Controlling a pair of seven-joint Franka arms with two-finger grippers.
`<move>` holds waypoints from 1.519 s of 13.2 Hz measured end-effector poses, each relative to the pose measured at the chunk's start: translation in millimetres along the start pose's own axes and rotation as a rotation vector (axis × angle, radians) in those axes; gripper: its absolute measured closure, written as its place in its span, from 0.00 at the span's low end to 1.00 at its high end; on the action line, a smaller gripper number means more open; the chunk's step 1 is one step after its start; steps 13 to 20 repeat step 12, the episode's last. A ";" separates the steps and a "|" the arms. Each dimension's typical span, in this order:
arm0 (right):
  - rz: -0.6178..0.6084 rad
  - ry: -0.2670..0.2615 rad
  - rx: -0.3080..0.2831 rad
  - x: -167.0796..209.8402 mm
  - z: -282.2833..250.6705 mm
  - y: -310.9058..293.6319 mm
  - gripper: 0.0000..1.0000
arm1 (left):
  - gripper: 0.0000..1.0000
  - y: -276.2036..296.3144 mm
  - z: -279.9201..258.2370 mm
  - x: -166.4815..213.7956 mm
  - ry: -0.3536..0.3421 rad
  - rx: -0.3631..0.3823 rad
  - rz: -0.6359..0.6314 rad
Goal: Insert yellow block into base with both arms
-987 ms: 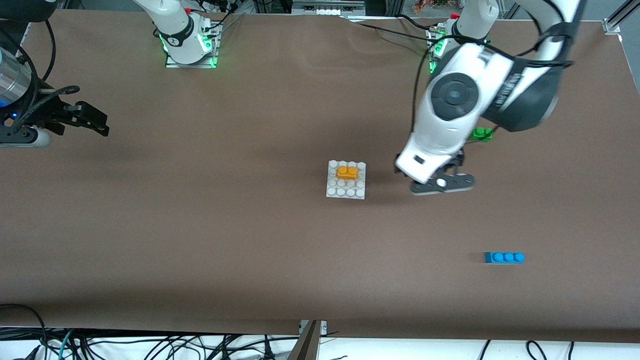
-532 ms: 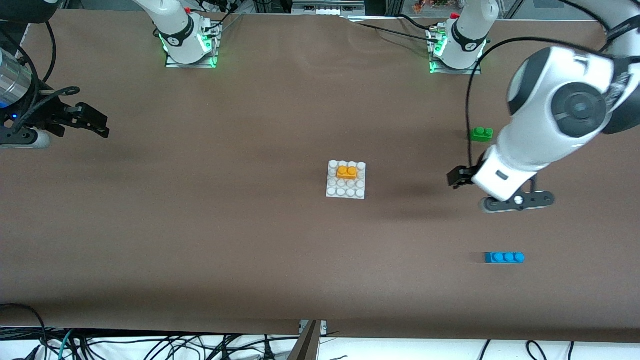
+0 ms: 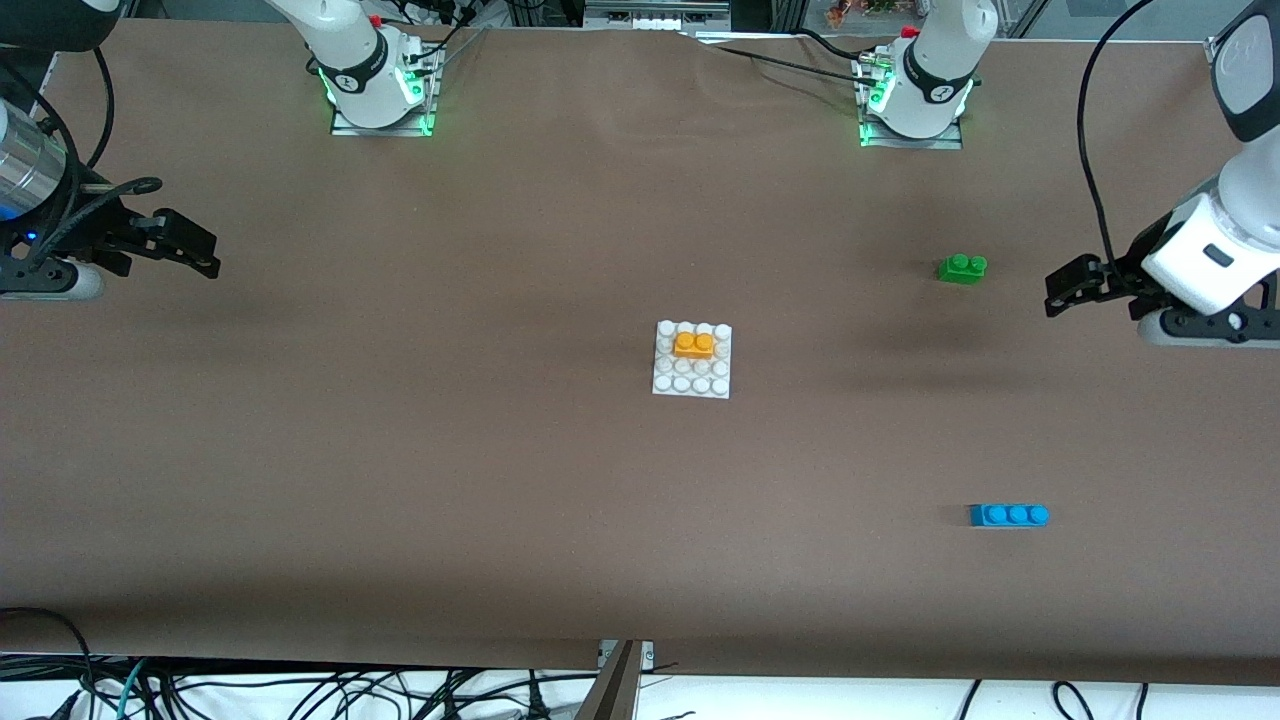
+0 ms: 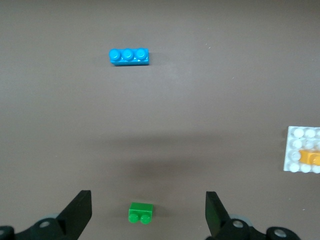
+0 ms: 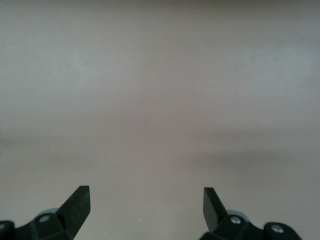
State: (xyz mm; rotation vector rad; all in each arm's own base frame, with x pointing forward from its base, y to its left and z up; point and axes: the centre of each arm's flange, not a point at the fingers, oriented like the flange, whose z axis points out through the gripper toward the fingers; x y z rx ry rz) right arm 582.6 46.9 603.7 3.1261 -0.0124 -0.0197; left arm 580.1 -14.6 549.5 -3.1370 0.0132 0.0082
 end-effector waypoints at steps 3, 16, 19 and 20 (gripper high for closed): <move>0.000 0.002 0.000 0.2 -0.2 0.0 0.00 | 0.00 9.5 -1.3 -11.7 -0.007 0.001 0.019; -0.004 0.017 0.002 1.6 -1.6 -2.7 0.00 | 0.00 11.1 -3.2 2.3 -0.015 -0.001 0.027; -0.004 0.017 0.002 1.6 -1.6 -2.7 0.00 | 0.00 11.1 -3.2 2.3 -0.015 -0.001 0.027; -0.004 0.017 0.002 1.6 -1.6 -2.7 0.00 | 0.00 11.1 -3.2 2.3 -0.015 -0.001 0.027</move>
